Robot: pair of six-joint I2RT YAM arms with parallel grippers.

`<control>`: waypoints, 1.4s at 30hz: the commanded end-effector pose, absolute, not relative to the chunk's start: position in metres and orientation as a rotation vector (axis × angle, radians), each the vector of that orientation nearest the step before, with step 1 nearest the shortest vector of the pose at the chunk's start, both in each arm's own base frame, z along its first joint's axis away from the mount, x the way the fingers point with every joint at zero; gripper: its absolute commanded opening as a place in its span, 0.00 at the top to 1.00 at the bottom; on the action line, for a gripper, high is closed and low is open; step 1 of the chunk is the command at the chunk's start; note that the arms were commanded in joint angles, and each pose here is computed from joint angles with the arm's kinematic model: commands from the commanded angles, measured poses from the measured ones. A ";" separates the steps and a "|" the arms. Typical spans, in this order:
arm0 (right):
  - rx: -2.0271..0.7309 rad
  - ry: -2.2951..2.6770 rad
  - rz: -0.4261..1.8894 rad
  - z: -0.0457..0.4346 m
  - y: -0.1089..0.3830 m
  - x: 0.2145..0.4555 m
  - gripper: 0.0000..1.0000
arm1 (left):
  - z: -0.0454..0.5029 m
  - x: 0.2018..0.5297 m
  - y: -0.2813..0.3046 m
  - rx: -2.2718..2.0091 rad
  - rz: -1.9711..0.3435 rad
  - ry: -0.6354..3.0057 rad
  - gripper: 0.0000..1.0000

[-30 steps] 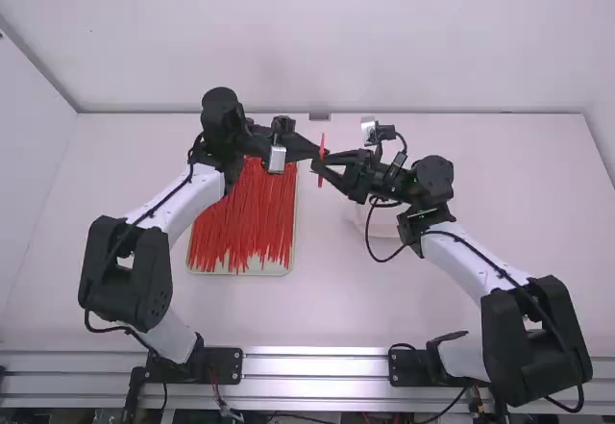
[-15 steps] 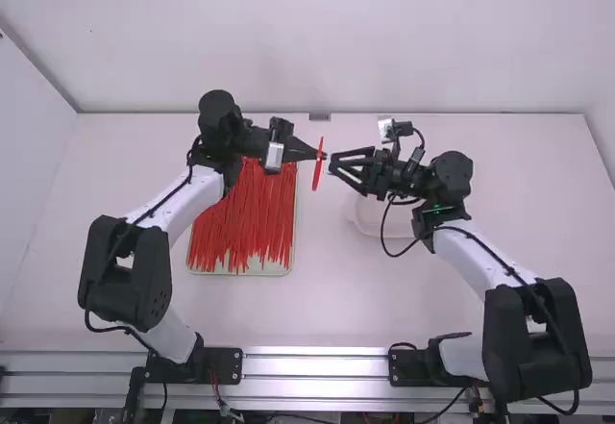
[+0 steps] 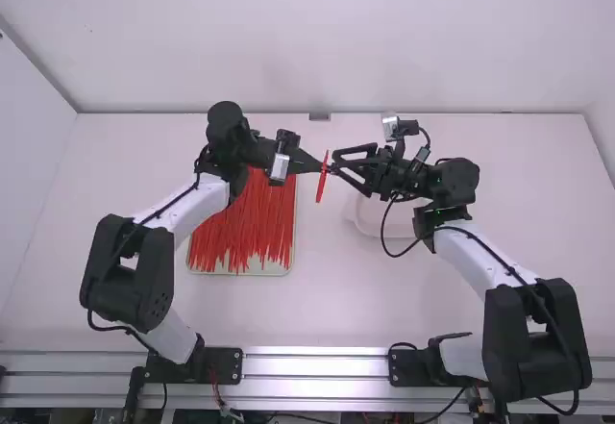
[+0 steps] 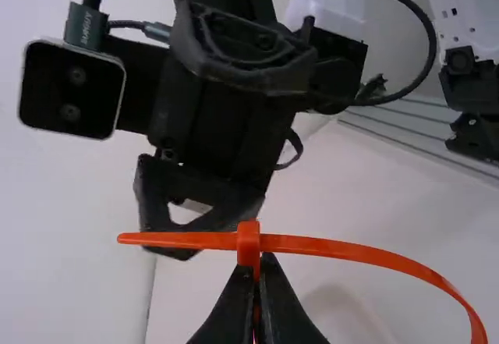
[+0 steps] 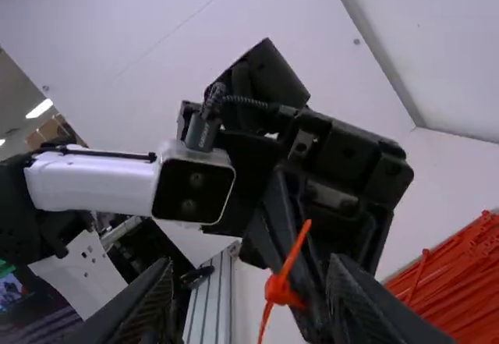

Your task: Fasten the cable tie

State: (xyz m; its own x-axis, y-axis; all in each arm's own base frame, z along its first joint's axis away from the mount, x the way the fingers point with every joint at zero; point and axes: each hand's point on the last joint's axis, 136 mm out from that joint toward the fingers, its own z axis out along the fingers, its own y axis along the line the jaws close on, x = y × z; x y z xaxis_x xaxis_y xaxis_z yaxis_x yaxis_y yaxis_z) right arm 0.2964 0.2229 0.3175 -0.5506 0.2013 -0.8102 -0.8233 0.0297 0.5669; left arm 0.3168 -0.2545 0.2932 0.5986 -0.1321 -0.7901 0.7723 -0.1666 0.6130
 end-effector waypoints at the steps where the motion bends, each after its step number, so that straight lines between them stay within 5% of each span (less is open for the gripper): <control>1: -0.653 1.499 1.632 0.325 0.222 0.298 0.47 | 0.294 0.306 -0.262 1.561 -0.909 0.522 0.98; 9: -0.668 1.496 1.647 0.325 0.228 0.294 0.48 | 0.296 0.304 -0.264 1.567 -0.893 0.493 0.98; 19: -0.663 1.496 1.646 0.325 0.228 0.295 0.78 | 0.298 0.304 -0.267 1.565 -0.879 0.486 0.97; 30: -0.670 1.490 1.660 0.326 0.235 0.291 0.85 | 0.298 0.304 -0.267 1.565 -0.877 0.484 0.98; 34: -0.670 1.490 1.660 0.326 0.235 0.291 1.00 | 0.298 0.304 -0.267 1.565 -0.877 0.485 0.98; 42: -0.633 1.534 1.674 0.320 0.235 0.295 1.00 | 0.297 0.304 -0.266 1.565 -0.879 0.487 0.98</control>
State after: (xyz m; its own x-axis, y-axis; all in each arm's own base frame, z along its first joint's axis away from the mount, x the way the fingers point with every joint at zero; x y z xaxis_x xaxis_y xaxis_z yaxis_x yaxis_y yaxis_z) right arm 0.2961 0.2344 0.3145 -0.5953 0.2062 -0.7766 -0.7907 0.0219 0.6119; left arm 0.3052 -0.2661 0.2969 0.6277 -0.1686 -0.7600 0.7350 -0.1932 0.6499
